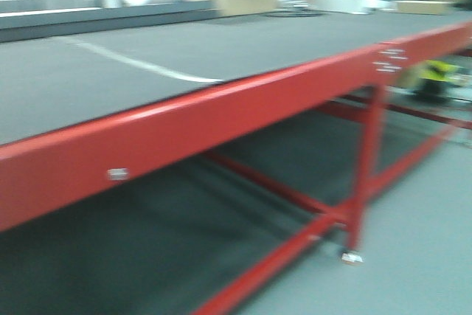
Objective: Place cylindrical capacitor in blue bin on shelf
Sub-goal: 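Drive the base to the steel shelf holding both cylinders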
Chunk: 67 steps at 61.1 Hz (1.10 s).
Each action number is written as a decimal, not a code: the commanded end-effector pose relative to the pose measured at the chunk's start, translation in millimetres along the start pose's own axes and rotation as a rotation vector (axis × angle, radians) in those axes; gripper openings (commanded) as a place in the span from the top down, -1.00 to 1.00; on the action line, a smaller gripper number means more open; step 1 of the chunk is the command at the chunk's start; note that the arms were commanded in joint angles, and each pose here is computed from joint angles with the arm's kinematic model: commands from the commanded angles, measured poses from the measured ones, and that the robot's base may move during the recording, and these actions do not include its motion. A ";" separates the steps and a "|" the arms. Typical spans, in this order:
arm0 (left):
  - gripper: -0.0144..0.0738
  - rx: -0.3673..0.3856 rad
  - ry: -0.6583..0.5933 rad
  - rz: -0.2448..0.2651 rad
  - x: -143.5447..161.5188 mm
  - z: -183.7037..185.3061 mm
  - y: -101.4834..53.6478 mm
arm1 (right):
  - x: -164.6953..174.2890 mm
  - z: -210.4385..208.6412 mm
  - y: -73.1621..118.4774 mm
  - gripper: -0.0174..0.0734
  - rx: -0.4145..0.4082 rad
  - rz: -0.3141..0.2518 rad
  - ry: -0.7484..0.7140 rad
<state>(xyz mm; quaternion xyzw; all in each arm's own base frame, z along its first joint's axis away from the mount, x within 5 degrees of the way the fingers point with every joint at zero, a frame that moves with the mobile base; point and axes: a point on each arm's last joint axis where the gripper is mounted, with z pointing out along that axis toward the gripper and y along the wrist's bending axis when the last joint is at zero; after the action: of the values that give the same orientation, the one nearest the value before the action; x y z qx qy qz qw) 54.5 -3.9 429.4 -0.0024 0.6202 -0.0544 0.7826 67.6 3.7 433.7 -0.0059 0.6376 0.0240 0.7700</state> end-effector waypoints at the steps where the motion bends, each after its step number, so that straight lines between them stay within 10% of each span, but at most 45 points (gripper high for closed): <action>1: 0.93 -0.003 -0.021 -0.005 -1.8 -1.1 0.2 | -2.5 -1.1 -0.2 0.97 0.003 -0.014 -0.027; 67: 0.93 -0.003 -0.019 -0.005 -1.6 -0.6 0.2 | -3.3 -3.0 -0.1 0.97 0.003 -0.014 -0.033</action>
<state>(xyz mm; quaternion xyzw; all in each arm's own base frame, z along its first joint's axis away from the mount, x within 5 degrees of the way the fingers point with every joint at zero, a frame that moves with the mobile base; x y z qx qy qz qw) 54.5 -3.9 429.4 -0.0024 0.6202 -0.0544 0.7826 64.9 3.8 434.3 -0.0060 0.6342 0.0240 0.7727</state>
